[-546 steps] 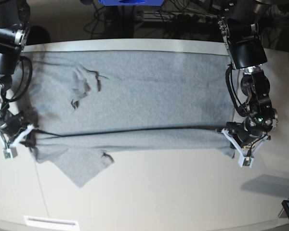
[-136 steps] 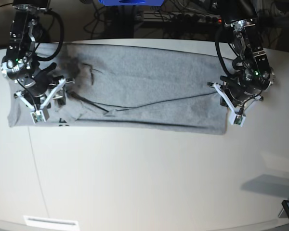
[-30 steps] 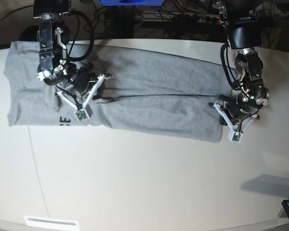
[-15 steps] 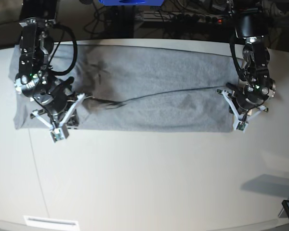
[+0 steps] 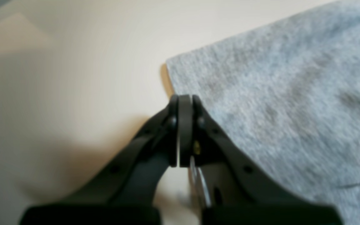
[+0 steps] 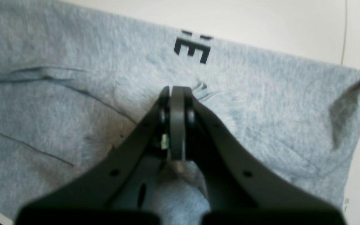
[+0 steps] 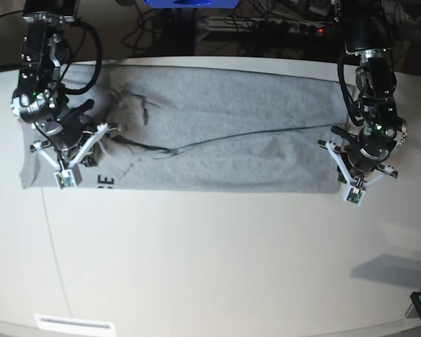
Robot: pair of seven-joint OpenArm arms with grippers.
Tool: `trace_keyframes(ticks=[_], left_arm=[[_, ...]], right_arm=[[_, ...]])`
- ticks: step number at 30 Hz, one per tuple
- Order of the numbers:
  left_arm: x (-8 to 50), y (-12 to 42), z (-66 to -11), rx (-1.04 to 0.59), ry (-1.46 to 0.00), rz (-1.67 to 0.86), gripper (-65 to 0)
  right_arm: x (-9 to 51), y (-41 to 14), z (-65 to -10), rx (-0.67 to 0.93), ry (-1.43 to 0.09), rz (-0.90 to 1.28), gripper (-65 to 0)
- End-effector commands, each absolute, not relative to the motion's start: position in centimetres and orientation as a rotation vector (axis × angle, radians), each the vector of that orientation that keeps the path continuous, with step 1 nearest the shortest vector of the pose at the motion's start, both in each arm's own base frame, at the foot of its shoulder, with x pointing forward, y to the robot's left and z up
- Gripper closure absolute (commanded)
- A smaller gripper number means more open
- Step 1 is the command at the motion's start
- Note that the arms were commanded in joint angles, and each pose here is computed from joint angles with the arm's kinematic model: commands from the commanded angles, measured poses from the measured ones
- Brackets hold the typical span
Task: Fold the T-shirt properly
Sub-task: 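Lift the left gripper off the shirt end and reposition it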
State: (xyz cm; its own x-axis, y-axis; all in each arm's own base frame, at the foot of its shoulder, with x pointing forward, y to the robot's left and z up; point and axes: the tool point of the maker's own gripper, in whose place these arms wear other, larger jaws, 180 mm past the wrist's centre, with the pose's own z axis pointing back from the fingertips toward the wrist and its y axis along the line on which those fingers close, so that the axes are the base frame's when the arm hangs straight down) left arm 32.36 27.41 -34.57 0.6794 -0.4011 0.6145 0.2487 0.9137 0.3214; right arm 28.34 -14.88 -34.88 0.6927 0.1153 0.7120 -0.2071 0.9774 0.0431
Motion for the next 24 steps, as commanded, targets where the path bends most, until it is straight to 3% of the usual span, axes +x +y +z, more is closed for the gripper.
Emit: trace_keyframes(ticks=[1, 10, 19, 24], left_arm=[[32.7, 27.7, -33.1, 0.242, -0.781, -0.383, 0.0], [29.1, 33.9, -30.6, 0.332, -0.835, -0.146, 0.0], [28.0, 35.7, -30.3, 0.358, -0.835, -0.092, -0.2], [27.6, 35.7, -29.6, 0.247, -0.923, 0.029, -16.5]], right_arm=[[29.0, -16.0, -33.5, 0.097, -0.853, 0.178, 0.0], [27.7, -17.8, -33.7, 0.059, -0.899, 0.199, -0.1], [26.3, -17.2, -34.5, 0.078, -0.886, 0.2, 0.0], [25.8, -14.8, -35.1, 0.127, -0.866, 0.255, 0.0]])
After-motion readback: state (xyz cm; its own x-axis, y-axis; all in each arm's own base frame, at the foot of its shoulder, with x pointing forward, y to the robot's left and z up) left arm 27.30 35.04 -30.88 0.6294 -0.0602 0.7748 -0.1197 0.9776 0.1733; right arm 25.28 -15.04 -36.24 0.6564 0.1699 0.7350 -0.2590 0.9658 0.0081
